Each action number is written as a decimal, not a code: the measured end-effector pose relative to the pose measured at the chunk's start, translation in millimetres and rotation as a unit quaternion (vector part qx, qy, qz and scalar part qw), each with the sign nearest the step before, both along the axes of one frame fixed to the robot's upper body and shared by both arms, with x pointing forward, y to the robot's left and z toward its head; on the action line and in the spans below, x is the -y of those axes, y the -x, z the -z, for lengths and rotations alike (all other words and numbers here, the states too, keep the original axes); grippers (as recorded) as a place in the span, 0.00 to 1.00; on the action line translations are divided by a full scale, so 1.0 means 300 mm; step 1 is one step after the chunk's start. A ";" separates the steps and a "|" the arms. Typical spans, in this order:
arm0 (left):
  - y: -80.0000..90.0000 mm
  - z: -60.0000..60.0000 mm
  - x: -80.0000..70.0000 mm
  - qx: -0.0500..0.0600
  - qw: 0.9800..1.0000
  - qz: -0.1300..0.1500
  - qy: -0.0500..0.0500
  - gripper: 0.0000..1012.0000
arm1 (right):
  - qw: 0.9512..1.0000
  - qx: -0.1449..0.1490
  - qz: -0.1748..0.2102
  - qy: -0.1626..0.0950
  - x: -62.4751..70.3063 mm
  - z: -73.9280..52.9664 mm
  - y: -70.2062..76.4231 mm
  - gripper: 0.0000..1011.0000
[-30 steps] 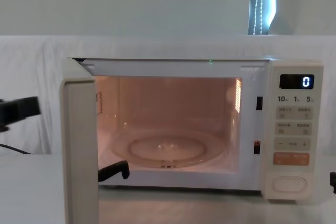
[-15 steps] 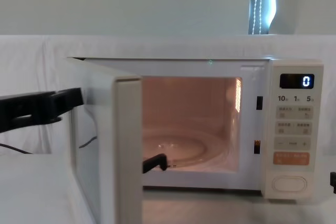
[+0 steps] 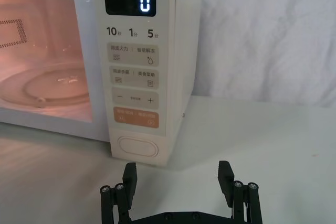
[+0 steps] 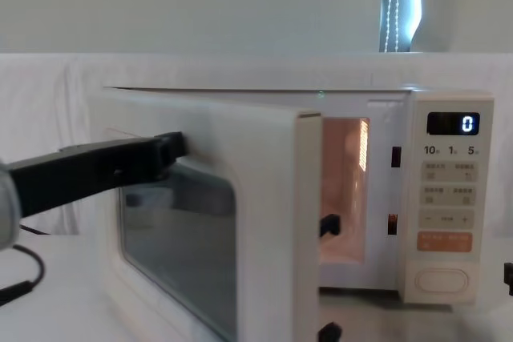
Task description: Press the button to open the microwave door with one hand; close the microwave door with the other hand.
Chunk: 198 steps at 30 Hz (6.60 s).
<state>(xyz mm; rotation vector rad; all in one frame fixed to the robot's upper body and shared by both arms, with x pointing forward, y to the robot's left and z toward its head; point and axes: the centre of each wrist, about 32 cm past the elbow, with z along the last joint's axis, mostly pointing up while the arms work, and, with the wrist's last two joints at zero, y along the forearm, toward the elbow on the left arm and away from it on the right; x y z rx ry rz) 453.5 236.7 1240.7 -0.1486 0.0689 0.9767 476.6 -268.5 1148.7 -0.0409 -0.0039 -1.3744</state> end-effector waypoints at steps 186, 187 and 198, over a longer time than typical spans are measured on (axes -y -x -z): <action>-0.006 0.174 -0.105 -0.023 0.978 -0.202 -0.050 0.99 | 1.000 0.000 0.000 0.000 0.000 0.000 0.000 0.99; -0.005 0.176 -0.106 -0.024 0.978 -0.203 -0.049 0.99 | 1.000 0.000 0.000 0.000 0.000 0.000 0.000 0.99; 0.013 0.208 -0.106 -0.038 0.976 -0.209 -0.039 0.99 | 1.000 0.000 0.000 0.000 0.000 0.000 0.000 0.99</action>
